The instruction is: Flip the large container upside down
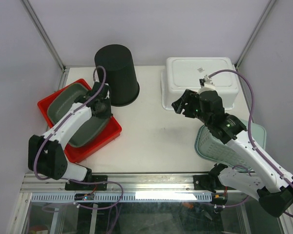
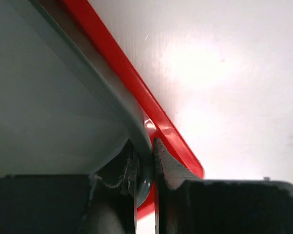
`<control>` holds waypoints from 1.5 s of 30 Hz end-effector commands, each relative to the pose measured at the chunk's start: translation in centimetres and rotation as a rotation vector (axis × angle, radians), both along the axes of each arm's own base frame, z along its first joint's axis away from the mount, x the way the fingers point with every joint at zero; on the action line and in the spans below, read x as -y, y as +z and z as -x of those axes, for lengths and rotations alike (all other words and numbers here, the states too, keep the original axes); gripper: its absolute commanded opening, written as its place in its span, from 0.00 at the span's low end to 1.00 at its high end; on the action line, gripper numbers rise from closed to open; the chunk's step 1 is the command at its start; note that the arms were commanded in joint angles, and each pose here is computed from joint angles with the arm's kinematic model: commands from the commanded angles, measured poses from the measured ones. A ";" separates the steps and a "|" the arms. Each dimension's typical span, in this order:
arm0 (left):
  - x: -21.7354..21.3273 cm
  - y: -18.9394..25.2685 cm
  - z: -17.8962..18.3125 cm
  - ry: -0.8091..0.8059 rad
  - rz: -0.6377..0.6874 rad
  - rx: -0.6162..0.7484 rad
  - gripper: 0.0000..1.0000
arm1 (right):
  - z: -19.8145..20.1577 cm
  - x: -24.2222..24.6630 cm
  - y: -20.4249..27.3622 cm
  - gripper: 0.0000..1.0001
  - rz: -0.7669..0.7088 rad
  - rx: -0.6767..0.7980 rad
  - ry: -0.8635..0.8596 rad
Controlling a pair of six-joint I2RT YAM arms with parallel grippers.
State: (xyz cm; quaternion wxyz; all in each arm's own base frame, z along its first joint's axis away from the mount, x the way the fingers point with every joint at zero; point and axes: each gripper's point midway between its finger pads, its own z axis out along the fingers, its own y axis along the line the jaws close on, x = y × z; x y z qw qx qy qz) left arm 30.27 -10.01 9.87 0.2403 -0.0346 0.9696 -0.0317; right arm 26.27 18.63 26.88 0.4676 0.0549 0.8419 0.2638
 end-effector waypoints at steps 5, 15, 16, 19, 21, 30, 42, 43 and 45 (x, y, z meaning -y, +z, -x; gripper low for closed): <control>0.5 20.0 0.5 0.034 0.211 0.384 0.00 | -0.5 0.8 3.2 0.66 -0.014 0.084 -0.035; 4.3 33.4 6.5 -0.153 0.563 0.577 0.00 | -0.7 3.9 6.7 0.66 0.055 0.175 -0.137; 4.7 33.9 7.0 -0.171 0.593 0.576 0.00 | -0.6 4.5 7.0 0.66 0.070 0.185 -0.155; 5.5 35.8 8.5 -0.209 0.671 0.591 0.00 | -0.4 6.0 8.2 0.66 0.108 0.214 -0.200; 5.9 37.6 9.6 -0.244 0.722 0.626 0.00 | -0.2 7.0 8.8 0.66 0.130 0.230 -0.234; 9.3 45.9 15.6 -0.552 1.092 0.756 0.00 | 1.4 9.5 10.3 0.66 0.134 0.267 -0.294; 11.0 44.6 17.4 -0.672 1.367 0.716 0.00 | 3.7 12.6 13.2 0.67 0.140 0.314 -0.359; 11.5 44.2 17.4 -0.678 1.385 0.708 0.00 | 4.0 12.7 13.5 0.67 0.133 0.319 -0.359; 12.8 43.4 17.4 -0.683 1.413 0.678 0.00 | 4.3 12.9 13.6 0.67 0.119 0.322 -0.358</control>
